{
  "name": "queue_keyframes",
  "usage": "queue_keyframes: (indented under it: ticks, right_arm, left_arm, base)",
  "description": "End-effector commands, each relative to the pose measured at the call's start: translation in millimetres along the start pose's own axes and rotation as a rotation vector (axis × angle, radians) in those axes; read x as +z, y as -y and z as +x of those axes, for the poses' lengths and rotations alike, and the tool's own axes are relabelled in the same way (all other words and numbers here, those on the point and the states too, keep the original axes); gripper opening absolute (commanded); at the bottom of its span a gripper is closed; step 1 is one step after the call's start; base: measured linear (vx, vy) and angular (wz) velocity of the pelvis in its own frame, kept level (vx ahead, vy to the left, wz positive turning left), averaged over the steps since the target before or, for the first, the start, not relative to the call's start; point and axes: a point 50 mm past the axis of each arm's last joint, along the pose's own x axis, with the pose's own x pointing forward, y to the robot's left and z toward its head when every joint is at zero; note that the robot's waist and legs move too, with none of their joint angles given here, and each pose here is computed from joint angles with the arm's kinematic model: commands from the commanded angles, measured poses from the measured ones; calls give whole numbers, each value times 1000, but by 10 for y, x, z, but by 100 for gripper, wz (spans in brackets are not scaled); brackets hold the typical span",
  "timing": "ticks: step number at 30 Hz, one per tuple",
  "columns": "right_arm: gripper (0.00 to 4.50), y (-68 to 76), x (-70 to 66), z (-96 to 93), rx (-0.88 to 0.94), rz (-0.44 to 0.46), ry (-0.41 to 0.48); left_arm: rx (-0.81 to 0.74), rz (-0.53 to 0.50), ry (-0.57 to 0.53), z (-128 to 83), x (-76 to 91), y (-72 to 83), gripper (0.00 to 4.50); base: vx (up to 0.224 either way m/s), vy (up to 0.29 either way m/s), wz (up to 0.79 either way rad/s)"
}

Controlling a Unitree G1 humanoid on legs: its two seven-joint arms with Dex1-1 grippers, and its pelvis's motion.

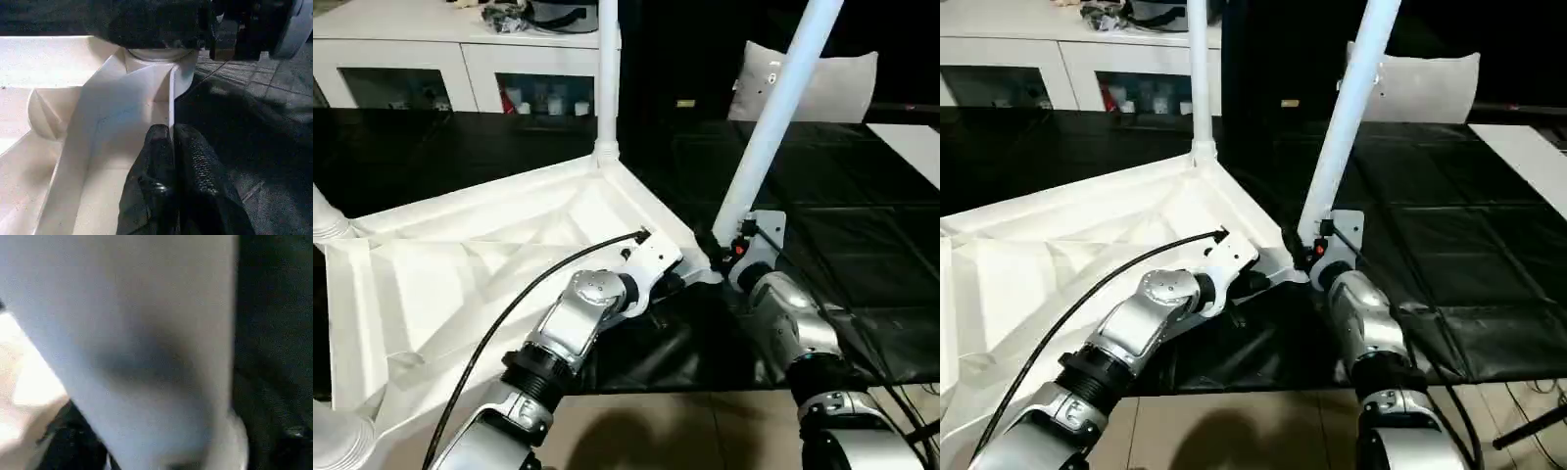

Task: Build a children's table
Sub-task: Rotate leg to tighten

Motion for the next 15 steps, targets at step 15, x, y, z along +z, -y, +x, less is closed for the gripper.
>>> queue_keyframes:
  ticks: [15]
  right_arm:
    - [446, 211, 297, -412, 349, -169, 41]
  left_arm:
    - [-42, 160, -29, -220, -112, -222, 0]
  base:
    - [0, 0, 0]
